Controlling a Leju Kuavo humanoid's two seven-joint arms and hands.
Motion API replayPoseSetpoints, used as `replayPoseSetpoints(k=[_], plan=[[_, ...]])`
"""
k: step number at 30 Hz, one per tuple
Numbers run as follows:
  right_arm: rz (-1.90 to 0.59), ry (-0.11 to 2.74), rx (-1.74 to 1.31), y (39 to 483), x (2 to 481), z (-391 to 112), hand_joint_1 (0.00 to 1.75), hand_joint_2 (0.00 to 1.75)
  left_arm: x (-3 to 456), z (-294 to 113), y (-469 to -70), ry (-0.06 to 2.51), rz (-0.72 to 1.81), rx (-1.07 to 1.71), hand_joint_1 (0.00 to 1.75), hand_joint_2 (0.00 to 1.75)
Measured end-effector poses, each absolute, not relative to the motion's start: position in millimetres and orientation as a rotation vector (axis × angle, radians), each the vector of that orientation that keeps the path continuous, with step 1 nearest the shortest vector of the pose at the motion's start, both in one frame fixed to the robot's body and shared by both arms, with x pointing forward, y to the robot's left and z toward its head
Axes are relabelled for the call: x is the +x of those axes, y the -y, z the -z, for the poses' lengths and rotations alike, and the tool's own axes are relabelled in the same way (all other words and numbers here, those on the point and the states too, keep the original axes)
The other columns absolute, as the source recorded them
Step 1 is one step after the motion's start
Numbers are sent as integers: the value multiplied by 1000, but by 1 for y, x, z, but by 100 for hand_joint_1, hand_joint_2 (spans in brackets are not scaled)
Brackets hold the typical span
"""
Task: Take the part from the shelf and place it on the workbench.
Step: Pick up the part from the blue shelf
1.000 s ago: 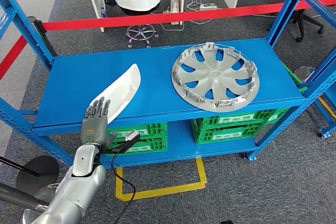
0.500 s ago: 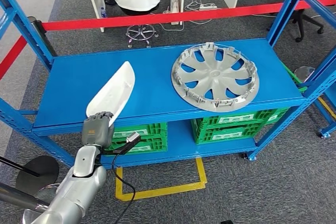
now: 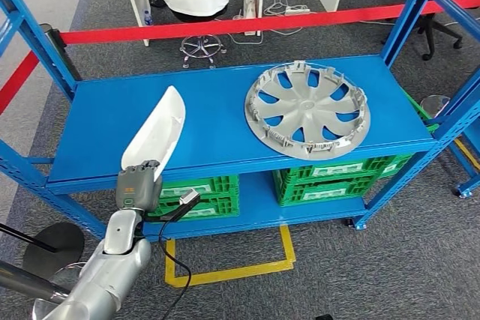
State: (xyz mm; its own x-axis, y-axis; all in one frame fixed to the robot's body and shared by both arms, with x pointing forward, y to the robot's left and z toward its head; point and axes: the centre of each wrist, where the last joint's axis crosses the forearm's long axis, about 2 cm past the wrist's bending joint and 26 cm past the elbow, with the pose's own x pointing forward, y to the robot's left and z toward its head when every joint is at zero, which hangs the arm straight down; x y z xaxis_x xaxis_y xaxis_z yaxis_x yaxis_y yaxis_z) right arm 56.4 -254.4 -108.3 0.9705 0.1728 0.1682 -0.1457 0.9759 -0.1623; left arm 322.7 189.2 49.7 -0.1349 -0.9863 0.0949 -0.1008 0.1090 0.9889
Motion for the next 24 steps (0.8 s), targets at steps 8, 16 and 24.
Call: replayPoseSetpoints(k=[8,16,24], plan=[[-148,180,-150,254,56,108,0,0,322,-52,-192,1394,1072,1278,175,175],[-133,194,-155,255,56,108,0,0,351,-104,-192,1540,1022,1646,175,175],[-124,201,-156,255,55,108,0,0,365,-159,-196,1778,1085,1772,163,175]])
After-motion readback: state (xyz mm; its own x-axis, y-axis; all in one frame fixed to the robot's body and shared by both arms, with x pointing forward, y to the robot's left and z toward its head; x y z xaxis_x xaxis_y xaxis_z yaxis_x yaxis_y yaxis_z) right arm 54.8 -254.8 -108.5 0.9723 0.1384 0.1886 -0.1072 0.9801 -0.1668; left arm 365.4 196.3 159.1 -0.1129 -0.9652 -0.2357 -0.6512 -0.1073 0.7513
